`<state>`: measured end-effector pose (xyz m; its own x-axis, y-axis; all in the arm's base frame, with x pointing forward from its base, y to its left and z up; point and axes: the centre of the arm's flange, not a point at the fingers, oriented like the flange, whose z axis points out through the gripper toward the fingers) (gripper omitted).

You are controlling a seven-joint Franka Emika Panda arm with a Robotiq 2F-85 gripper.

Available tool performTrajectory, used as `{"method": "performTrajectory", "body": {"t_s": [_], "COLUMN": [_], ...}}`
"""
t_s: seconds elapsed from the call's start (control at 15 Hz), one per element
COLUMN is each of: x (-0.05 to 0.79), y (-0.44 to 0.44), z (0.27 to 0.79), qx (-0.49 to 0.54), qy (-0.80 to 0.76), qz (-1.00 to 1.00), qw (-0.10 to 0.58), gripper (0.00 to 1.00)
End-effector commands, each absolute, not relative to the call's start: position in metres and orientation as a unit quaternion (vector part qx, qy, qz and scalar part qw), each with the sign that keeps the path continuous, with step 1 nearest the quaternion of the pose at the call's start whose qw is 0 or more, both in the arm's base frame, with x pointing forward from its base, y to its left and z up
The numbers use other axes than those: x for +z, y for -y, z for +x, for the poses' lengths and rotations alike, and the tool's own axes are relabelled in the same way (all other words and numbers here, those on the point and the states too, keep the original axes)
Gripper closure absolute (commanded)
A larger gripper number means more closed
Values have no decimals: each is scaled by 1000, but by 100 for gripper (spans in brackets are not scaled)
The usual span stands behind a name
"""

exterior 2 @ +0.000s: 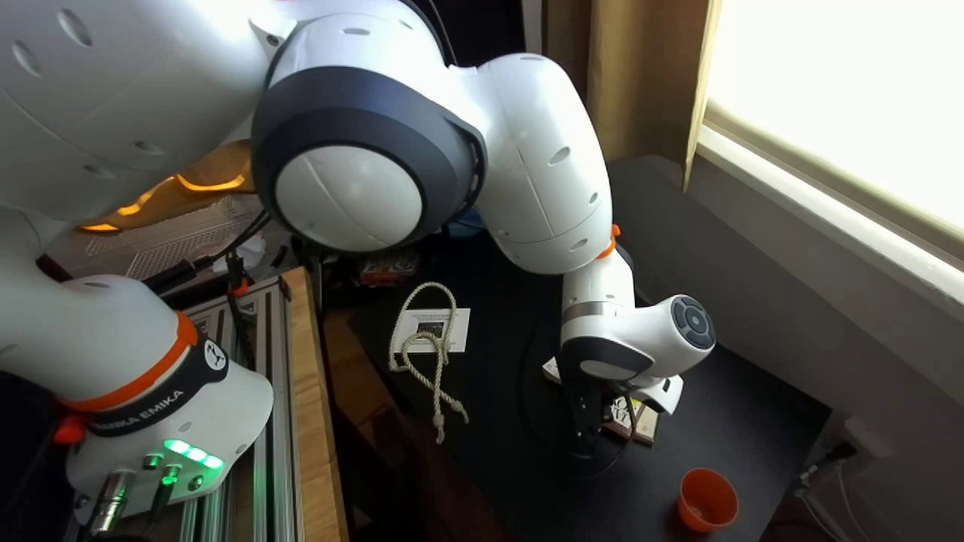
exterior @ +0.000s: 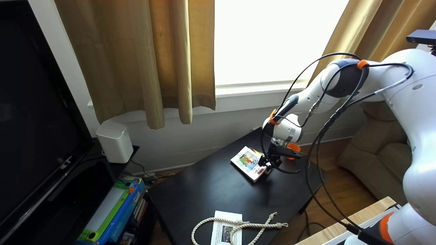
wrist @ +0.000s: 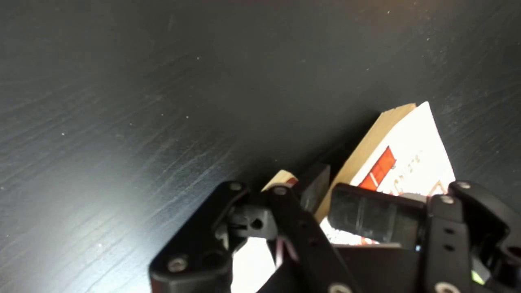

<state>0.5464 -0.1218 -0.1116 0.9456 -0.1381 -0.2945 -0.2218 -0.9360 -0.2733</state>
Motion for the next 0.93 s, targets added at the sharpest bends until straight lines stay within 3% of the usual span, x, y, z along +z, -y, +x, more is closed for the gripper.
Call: {"method": "performTrajectory", "body": {"t_s": [0.0,0.67,0.73,0.8,0.87], "x": [-103,-93,-87,-79,-72], "y": [98,57,57,59,61], "z": [541,541,544,548,554], "qx": [163,185,178,165,151], "qy": [-63,10,12,12,14], "qz": [-976,-977,-978,-981,-983], "qw": [129,107,106,101,102], "gripper": [100,100,94,75,69]}}
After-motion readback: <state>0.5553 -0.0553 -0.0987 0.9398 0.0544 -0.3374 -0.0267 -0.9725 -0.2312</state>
